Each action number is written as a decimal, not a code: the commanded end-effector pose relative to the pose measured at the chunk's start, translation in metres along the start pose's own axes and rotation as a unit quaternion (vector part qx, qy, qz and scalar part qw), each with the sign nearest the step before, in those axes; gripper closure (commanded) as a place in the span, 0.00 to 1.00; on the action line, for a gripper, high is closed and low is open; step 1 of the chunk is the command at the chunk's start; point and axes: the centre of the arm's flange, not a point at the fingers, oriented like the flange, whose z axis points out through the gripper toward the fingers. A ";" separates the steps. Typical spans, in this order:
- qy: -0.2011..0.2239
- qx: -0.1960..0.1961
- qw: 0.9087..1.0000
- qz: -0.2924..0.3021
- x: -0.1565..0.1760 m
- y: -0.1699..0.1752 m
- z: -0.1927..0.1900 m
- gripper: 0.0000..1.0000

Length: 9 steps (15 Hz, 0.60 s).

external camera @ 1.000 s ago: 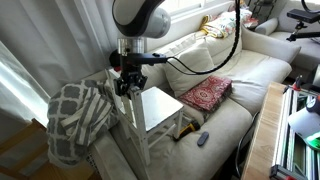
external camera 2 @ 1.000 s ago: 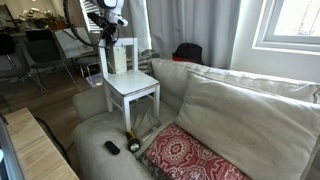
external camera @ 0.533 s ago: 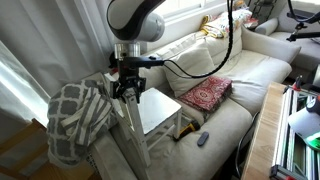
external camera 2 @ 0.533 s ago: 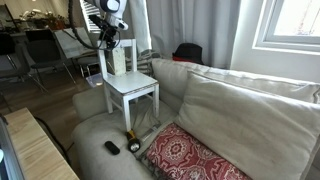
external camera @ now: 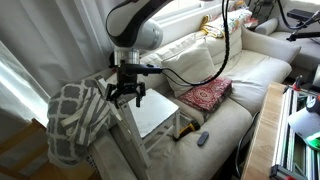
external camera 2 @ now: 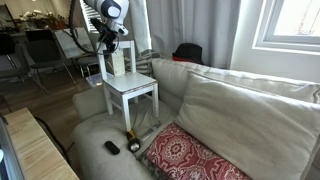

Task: Turn the chair then put the pillow on the chair

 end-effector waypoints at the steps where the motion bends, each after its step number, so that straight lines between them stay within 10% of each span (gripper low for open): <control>1: 0.015 0.038 0.999 0.034 0.011 0.015 0.019 0.00; 9: 0.002 0.145 0.986 0.086 0.024 0.026 -0.002 0.00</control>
